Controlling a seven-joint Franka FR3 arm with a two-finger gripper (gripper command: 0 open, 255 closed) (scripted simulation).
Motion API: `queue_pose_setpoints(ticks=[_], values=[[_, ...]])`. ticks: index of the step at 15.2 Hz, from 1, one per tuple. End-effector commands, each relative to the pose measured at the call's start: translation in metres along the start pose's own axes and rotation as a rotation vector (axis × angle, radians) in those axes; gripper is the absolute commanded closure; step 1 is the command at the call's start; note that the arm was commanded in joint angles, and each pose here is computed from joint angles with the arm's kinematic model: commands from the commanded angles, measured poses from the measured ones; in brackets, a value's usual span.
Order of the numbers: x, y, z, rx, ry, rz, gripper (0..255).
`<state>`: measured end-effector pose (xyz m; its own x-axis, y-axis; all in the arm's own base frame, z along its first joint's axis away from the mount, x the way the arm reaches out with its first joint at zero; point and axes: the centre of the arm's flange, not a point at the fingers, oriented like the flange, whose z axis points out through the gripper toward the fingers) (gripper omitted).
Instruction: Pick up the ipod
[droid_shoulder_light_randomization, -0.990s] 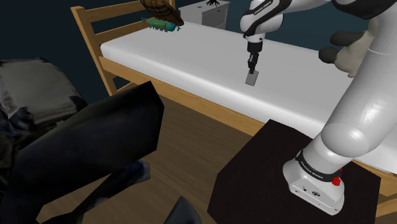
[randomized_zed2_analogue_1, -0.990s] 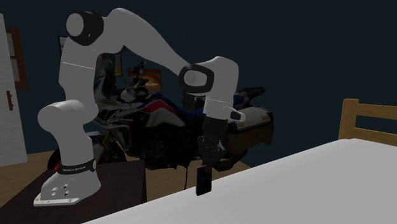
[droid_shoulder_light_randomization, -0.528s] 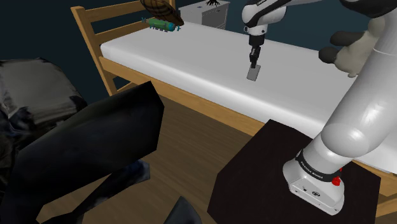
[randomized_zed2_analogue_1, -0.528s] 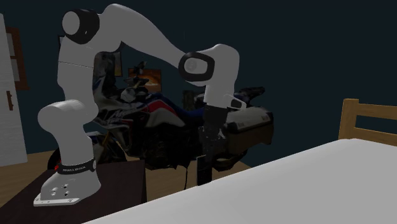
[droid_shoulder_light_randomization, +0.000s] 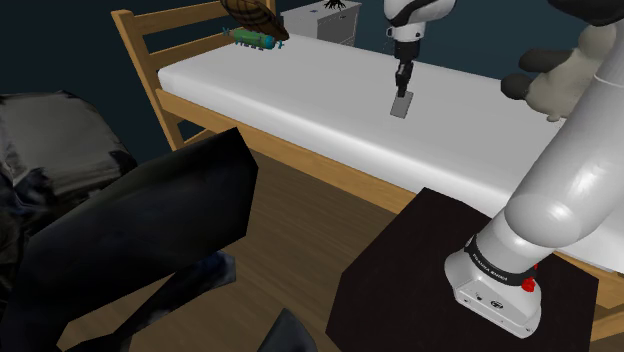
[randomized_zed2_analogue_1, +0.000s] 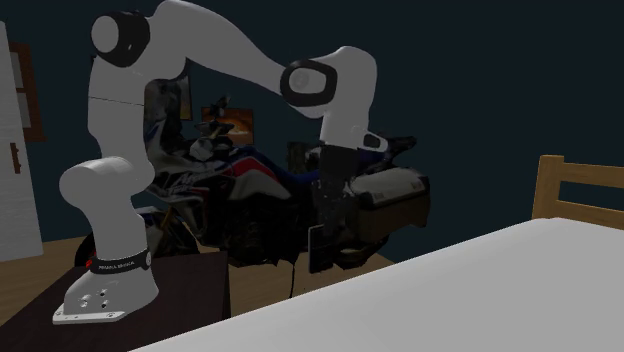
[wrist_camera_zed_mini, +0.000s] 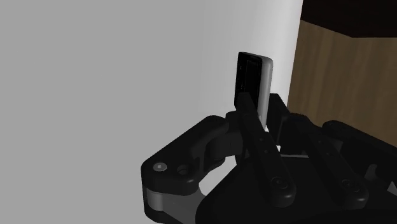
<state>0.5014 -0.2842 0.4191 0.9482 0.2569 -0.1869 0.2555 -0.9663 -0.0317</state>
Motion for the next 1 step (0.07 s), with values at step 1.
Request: queue_pose_setpoints(ticks=[1], values=[[-0.0007, 0.0001, -0.0028, 0.0, 0.0, 0.0, 255]])
